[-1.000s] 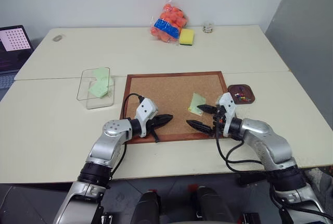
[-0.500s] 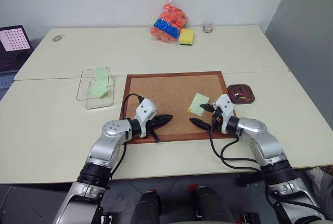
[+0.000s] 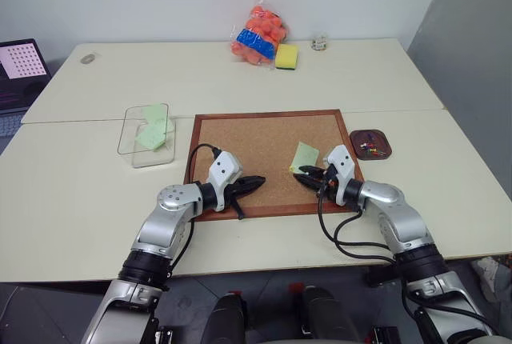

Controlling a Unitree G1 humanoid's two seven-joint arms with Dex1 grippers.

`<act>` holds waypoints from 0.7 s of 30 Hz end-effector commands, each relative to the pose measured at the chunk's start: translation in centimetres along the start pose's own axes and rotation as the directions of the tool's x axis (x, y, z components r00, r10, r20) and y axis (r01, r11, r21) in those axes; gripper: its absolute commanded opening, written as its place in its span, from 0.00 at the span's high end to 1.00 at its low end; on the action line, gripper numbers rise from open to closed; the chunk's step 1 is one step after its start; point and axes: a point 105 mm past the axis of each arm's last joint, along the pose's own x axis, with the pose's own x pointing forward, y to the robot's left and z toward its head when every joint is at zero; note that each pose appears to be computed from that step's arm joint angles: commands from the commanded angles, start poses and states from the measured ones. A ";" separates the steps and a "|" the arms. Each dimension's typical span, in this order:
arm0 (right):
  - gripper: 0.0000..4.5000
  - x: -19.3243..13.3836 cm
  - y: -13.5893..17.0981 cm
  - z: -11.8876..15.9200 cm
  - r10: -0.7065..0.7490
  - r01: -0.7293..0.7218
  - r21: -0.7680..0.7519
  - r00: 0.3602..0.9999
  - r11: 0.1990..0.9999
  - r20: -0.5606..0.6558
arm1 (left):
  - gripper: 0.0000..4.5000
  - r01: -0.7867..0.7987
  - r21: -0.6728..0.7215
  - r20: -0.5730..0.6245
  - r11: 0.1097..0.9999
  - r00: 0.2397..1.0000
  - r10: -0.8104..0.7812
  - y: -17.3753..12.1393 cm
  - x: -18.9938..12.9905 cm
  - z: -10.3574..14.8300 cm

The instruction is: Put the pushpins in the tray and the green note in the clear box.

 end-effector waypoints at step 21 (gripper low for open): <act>0.99 -1.4 0.4 7.2 -0.026 -0.007 0.110 0.955 0.994 0.294 | 1.00 -0.026 0.009 -0.023 1.000 0.999 0.026 0.3 -0.3 -0.6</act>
